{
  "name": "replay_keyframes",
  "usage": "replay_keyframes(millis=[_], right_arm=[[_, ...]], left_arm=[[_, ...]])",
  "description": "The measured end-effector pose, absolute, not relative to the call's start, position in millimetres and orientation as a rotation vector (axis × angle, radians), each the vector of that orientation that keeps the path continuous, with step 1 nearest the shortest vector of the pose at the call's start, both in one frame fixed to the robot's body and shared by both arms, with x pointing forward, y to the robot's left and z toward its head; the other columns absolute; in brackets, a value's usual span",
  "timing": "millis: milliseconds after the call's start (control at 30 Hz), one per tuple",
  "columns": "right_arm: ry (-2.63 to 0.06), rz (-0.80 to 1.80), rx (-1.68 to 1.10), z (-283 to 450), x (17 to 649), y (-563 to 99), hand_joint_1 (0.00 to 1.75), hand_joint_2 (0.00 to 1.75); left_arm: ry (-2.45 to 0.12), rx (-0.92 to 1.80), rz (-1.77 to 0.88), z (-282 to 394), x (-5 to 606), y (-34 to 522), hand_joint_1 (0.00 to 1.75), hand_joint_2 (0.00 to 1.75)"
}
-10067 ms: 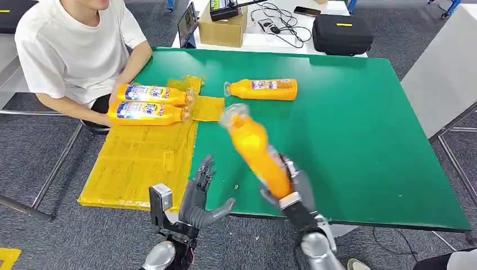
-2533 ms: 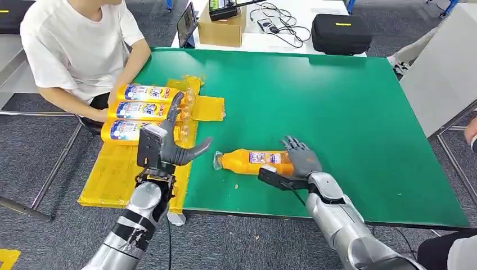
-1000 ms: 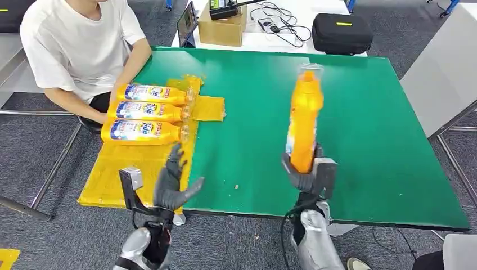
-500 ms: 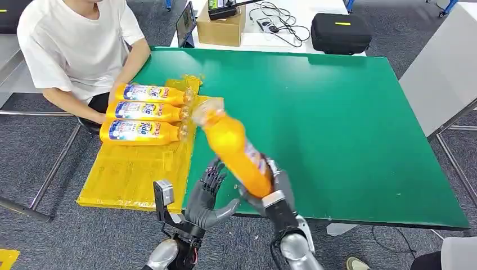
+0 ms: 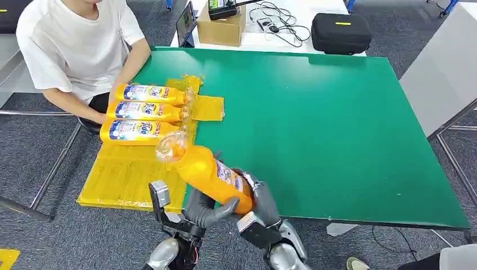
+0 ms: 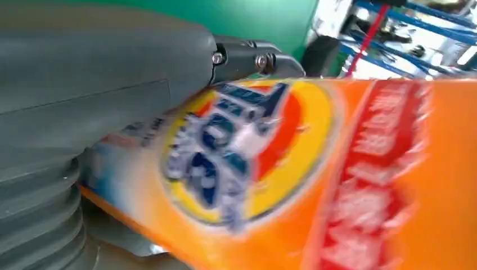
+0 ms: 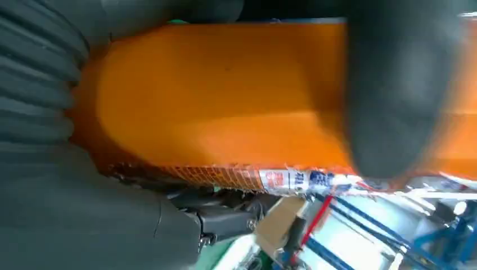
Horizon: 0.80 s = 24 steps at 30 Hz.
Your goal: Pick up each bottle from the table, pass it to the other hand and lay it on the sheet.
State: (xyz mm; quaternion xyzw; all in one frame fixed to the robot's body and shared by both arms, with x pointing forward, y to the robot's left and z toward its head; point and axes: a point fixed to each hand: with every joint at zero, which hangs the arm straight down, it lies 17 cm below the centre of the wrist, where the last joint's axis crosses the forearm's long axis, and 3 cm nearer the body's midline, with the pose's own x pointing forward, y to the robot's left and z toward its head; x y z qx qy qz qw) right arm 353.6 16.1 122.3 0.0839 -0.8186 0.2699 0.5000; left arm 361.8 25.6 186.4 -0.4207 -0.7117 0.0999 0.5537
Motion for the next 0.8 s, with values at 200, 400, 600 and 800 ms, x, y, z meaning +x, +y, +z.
replay_keyframes(millis=[200, 400, 600, 800], right_arm=[[-1.992, 0.747, 0.224, 118, 350, 29, 1.75, 1.75], [-1.985, 0.817, 0.251, 112, 346, 39, 1.75, 1.75], [-1.971, 0.855, 0.262, 104, 342, 44, 0.66, 1.75], [-1.946, 0.864, 0.276, 95, 334, 47, 0.00, 0.00]], left_arm=[[-1.672, -1.051, 0.292, 192, 363, 35, 0.00, 1.75], [-1.683, -1.071, 0.314, 191, 361, 44, 0.00, 1.75], [-1.667, -1.100, 0.335, 188, 359, 48, 1.75, 1.75], [-1.671, -1.105, 0.318, 188, 357, 47, 1.75, 1.75]])
